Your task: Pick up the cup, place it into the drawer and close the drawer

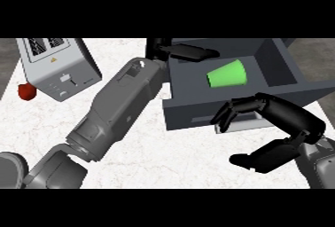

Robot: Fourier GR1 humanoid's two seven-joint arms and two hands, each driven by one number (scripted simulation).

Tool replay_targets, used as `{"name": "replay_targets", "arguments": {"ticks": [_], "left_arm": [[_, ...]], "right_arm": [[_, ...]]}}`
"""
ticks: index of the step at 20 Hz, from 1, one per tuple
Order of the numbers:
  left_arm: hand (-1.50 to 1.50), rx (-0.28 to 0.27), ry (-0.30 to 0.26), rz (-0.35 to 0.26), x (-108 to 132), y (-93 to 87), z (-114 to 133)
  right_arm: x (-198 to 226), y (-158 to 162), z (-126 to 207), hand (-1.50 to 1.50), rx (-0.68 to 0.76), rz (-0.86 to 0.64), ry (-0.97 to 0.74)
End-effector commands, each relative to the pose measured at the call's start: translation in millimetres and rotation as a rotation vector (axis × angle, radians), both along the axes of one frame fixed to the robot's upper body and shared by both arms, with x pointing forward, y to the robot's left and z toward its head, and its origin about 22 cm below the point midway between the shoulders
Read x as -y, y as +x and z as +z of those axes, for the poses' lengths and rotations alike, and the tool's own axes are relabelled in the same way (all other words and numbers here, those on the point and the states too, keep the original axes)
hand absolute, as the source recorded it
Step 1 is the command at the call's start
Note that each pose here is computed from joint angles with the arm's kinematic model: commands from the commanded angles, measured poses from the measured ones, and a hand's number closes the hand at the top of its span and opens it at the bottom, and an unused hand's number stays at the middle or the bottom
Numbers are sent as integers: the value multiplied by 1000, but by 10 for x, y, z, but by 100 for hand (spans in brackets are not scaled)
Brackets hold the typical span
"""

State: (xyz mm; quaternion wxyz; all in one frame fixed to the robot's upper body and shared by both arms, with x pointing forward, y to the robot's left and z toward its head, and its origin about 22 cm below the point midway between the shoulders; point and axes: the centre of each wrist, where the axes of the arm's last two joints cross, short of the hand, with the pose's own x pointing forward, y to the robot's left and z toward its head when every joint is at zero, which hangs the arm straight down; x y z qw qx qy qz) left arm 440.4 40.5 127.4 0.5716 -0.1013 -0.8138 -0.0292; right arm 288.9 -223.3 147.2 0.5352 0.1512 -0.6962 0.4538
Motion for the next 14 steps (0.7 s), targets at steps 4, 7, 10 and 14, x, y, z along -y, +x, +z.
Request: {"name": "replay_targets", "arguments": {"ticks": [4,7,10,14], "left_arm": [[-150,-10,-58,31,-29,-30,-88],[-150,15,-107,13,-91,-41,-181],[-150,16,-115,13,-174,-19,-176],[-150,0,-148,11,-411,-62,-341]], "right_arm": [[-213,-146,-372,-150,107,-114,-265],[-200,-48,-767,-150,77,-174,-316],[-162,61,-1135,-150,25,-171,-422],[-88,299,-1408,-150,-9,-166,-515]]}}
